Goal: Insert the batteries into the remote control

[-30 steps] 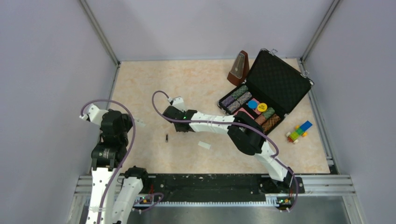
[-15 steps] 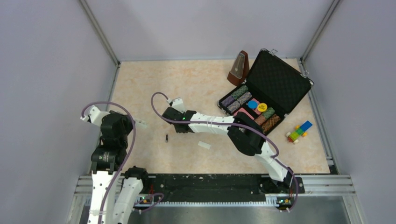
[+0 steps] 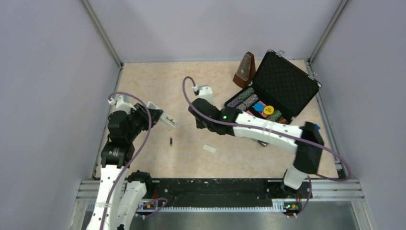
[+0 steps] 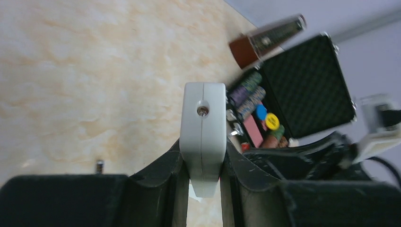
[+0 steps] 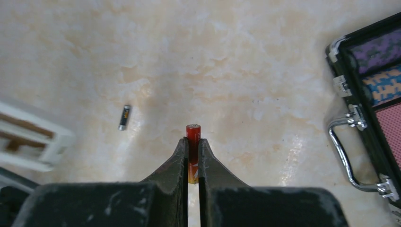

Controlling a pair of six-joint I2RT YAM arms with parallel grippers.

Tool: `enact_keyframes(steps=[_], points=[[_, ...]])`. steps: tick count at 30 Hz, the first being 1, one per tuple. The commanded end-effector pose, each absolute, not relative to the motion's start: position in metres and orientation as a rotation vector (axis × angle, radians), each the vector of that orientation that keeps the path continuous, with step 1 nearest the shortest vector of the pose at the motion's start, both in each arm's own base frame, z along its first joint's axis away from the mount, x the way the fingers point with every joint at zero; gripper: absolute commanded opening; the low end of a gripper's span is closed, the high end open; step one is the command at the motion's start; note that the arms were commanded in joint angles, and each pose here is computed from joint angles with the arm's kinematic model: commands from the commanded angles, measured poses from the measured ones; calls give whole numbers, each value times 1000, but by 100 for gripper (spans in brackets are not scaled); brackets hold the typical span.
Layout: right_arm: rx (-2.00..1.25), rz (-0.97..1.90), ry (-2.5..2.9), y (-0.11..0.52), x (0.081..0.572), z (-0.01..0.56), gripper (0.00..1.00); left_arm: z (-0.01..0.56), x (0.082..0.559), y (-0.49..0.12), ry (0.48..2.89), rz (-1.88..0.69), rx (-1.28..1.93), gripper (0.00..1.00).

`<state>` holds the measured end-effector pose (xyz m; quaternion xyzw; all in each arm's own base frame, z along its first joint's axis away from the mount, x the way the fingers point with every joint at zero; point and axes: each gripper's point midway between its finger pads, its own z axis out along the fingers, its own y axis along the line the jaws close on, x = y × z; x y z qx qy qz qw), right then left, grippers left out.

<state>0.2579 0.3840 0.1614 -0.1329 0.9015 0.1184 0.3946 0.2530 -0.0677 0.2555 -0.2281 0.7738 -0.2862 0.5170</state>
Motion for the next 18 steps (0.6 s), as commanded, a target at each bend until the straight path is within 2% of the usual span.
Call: enact_keyframes(steps=[1, 4, 8, 18], points=[[-240, 439, 2140, 357, 252, 237, 0, 293, 251, -130, 1772, -1079, -181, 0], [-260, 539, 2047, 347, 243, 277, 1, 305, 241, -151, 1745, -1228, -39, 0], [-283, 671, 1929, 340, 232, 323, 2, 321, 236, -161, 1694, -1302, 88, 0], [-440, 996, 1655, 357, 198, 386, 3, 335, 216, -180, 1654, -1483, 311, 0]])
